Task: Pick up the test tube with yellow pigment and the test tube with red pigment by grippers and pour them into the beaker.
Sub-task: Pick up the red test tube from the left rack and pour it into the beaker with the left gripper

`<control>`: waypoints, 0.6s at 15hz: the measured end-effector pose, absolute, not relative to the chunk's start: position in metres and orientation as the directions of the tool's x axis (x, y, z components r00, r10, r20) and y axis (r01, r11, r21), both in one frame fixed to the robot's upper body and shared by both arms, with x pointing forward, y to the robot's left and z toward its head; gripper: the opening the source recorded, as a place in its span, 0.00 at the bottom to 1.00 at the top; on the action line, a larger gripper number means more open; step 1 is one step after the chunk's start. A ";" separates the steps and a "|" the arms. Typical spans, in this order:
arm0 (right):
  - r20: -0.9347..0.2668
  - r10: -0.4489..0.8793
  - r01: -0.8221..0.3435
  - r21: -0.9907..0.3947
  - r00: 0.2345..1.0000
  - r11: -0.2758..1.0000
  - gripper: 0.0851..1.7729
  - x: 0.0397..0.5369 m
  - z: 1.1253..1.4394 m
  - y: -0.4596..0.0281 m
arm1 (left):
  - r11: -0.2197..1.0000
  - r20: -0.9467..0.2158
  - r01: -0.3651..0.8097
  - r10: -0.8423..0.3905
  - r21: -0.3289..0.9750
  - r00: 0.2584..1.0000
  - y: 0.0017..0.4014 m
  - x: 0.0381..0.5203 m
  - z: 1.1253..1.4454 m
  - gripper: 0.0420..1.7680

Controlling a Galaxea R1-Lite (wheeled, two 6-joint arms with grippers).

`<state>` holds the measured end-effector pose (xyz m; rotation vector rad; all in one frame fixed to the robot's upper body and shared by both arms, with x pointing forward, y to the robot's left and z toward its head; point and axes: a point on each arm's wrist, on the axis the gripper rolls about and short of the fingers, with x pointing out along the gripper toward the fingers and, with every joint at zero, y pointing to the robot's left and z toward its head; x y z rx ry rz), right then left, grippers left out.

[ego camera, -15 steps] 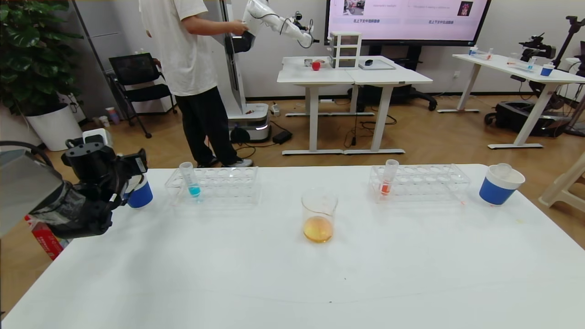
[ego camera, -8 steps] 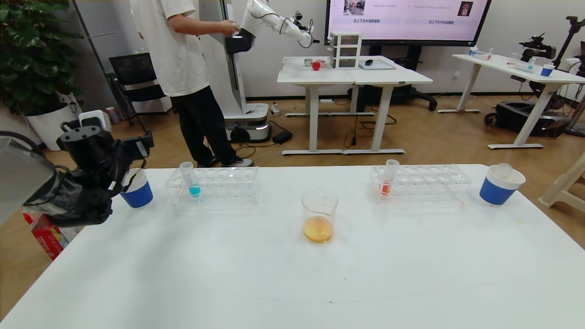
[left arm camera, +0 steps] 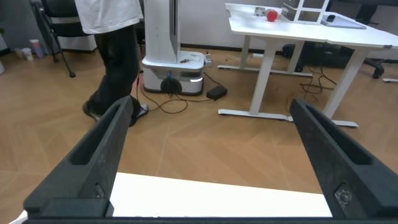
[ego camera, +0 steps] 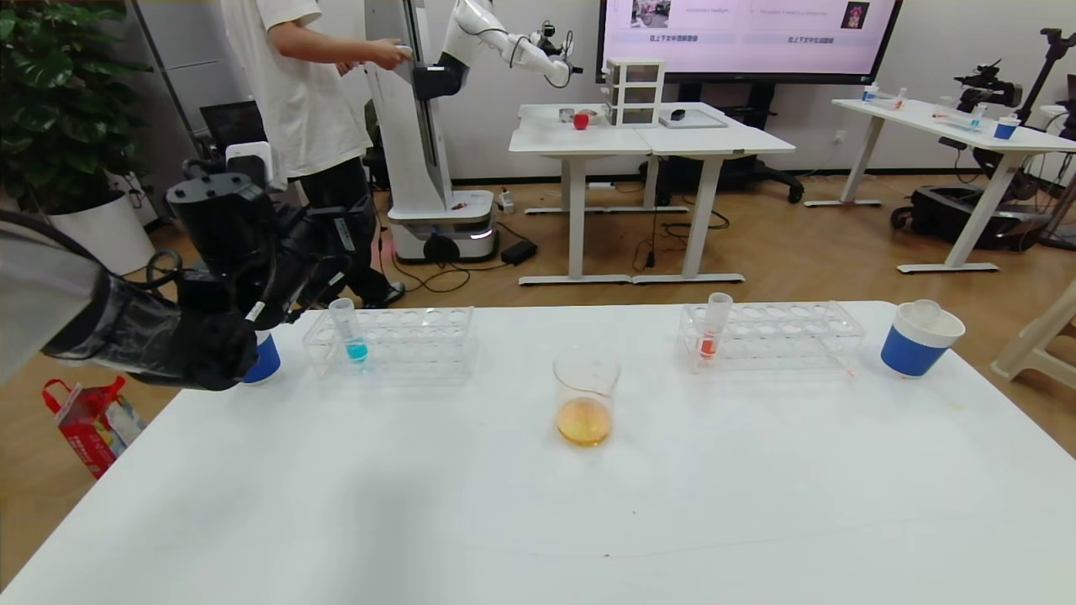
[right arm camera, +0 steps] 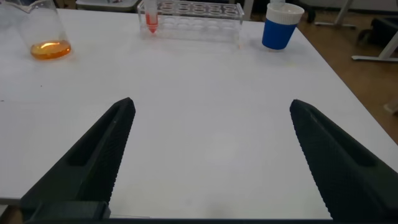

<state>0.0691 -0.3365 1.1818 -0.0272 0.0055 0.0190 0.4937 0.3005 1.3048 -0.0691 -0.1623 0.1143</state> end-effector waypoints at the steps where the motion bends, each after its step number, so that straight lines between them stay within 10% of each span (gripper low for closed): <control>1: -0.005 0.020 -0.020 -0.027 1.000 0.999 0.98 0.069 1.182 -0.337 | 0.992 0.164 -0.095 0.107 -0.078 0.981 0.297 0.487 1.311 0.99; 9: -0.005 0.019 -0.019 -0.027 1.000 0.999 0.98 0.069 1.182 -0.337 | 0.997 0.246 -0.076 0.068 0.026 0.967 0.315 0.367 1.398 0.99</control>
